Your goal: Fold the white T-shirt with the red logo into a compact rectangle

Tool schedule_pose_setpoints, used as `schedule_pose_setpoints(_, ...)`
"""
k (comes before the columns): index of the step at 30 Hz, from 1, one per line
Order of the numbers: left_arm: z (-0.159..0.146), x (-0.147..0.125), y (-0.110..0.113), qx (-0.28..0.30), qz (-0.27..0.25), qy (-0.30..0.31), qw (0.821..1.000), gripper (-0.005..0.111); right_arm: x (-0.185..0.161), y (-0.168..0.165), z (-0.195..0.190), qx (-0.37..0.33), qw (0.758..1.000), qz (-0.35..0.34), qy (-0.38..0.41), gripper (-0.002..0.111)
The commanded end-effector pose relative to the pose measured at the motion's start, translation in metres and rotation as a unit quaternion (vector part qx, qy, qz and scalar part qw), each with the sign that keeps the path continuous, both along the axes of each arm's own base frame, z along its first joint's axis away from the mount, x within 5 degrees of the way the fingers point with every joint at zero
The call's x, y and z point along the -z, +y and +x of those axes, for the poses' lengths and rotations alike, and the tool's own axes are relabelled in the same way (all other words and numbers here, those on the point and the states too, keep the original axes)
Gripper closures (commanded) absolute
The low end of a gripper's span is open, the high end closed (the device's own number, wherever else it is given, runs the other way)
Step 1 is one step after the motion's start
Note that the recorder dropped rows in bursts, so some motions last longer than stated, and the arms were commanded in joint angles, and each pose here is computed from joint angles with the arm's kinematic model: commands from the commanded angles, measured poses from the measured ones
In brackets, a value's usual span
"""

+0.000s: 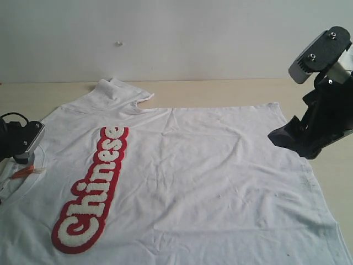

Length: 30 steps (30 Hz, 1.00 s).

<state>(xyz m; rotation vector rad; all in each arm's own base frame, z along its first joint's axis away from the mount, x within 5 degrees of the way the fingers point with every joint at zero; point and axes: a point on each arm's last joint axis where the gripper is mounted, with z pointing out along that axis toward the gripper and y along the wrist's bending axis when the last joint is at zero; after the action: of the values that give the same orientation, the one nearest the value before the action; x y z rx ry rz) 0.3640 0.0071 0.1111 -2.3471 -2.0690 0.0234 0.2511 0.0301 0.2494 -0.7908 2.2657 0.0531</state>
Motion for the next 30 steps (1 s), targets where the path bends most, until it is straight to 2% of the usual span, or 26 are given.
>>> schedule_pose_setpoints(1,-0.002,0.005,0.003,0.003,0.006,0.012,1.0,0.002,-0.004,0.002,0.002,0.012,1.0,0.022,-0.007,0.018)
schedule_pose_setpoints(4,-0.002,0.005,0.003,0.003,0.006,0.012,1.0,0.002,-0.001,0.002,-0.002,-0.012,1.0,0.001,0.014,0.018)
schedule_pose_setpoints(8,-0.002,0.005,0.003,0.003,0.006,0.012,1.0,0.002,0.004,-0.006,-0.004,-0.059,0.994,-0.093,0.02,0.018)
schedule_pose_setpoints(10,-0.002,0.005,0.003,0.003,0.006,0.012,1.0,0.002,0.005,-0.008,-0.003,-0.055,0.993,-0.103,0.018,0.018)
schedule_pose_setpoints(12,-0.002,0.005,0.003,0.003,0.006,0.012,1.0,0.002,0.013,-0.011,0.005,-0.035,0.993,-0.11,0.032,0.018)
schedule_pose_setpoints(16,-0.002,0.005,0.003,0.003,0.006,0.012,1.0,0.002,0.029,-0.016,0.02,-0.042,0.985,-0.142,0.085,0.018)
schedule_pose_setpoints(19,-0.002,0.005,0.003,0.003,0.006,0.012,1.0,0.002,0.036,-0.016,0.034,-0.069,0.977,-0.164,0.119,0.018)
schedule_pose_setpoints(25,-0.002,0.005,0.003,0.003,0.006,0.012,1.0,0.002,0.045,-0.027,0.063,-0.138,0.941,-0.236,0.199,0.018)
schedule_pose_setpoints(30,-0.002,0.005,0.003,0.003,0.006,0.012,1.0,0.002,0.046,-0.041,0.088,-0.165,0.937,-0.244,0.188,0.018)
